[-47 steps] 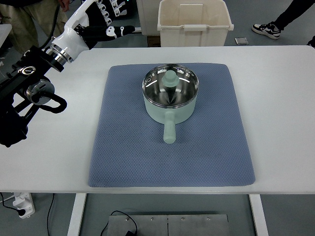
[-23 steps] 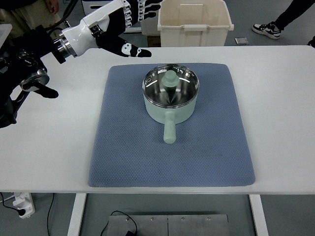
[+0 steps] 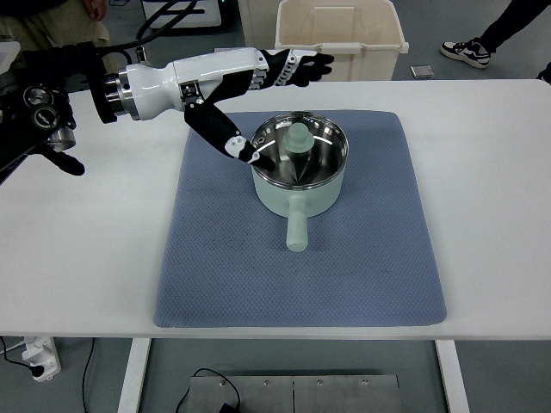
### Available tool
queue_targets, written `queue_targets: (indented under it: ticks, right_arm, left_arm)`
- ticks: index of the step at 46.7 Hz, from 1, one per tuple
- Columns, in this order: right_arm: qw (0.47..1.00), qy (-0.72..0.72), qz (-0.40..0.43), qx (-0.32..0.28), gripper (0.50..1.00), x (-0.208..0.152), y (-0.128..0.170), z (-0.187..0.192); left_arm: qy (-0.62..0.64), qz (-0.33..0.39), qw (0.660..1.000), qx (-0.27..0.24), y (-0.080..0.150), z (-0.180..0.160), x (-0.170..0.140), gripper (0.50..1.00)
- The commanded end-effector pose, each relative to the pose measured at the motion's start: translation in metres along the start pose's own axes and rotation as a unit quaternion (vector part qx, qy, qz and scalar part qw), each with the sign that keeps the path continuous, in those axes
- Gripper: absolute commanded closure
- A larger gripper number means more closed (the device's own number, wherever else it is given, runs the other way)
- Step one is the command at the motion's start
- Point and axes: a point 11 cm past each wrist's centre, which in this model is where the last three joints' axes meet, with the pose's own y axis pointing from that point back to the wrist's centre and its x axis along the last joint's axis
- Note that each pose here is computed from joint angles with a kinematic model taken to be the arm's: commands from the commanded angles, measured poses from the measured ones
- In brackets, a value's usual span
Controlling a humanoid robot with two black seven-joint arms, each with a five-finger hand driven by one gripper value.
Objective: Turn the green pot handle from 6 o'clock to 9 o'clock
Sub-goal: 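Lower the left hand onto the saucepan handle nearest the robot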
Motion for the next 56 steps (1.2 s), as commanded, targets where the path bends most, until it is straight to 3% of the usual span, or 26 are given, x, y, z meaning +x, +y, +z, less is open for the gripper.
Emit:
queue_targets:
  ticks: [1, 12, 33, 56]
  right_arm:
    - [1.000, 0.000, 0.000, 0.000, 0.500, 0.000, 0.000, 0.000]
    - [1.000, 0.000, 0.000, 0.000, 0.500, 0.000, 0.000, 0.000]
    - [1.000, 0.000, 0.000, 0.000, 0.500, 0.000, 0.000, 0.000]
    - [1.000, 0.000, 0.000, 0.000, 0.500, 0.000, 0.000, 0.000]
  left_arm:
    - [-0.012, -0.030, 0.999, 0.014, -0.002, -0.001, -0.012, 0.500]
    - [-0.046, -0.116, 0.991, 0.047, -0.010, -0.013, -0.048, 0.500]
    - [-0.091, -0.212, 0.969, 0.092, -0.022, -0.031, -0.081, 0.500]
    - [-0.090, -0.224, 0.961, 0.133, -0.036, -0.064, -0.083, 0.500]
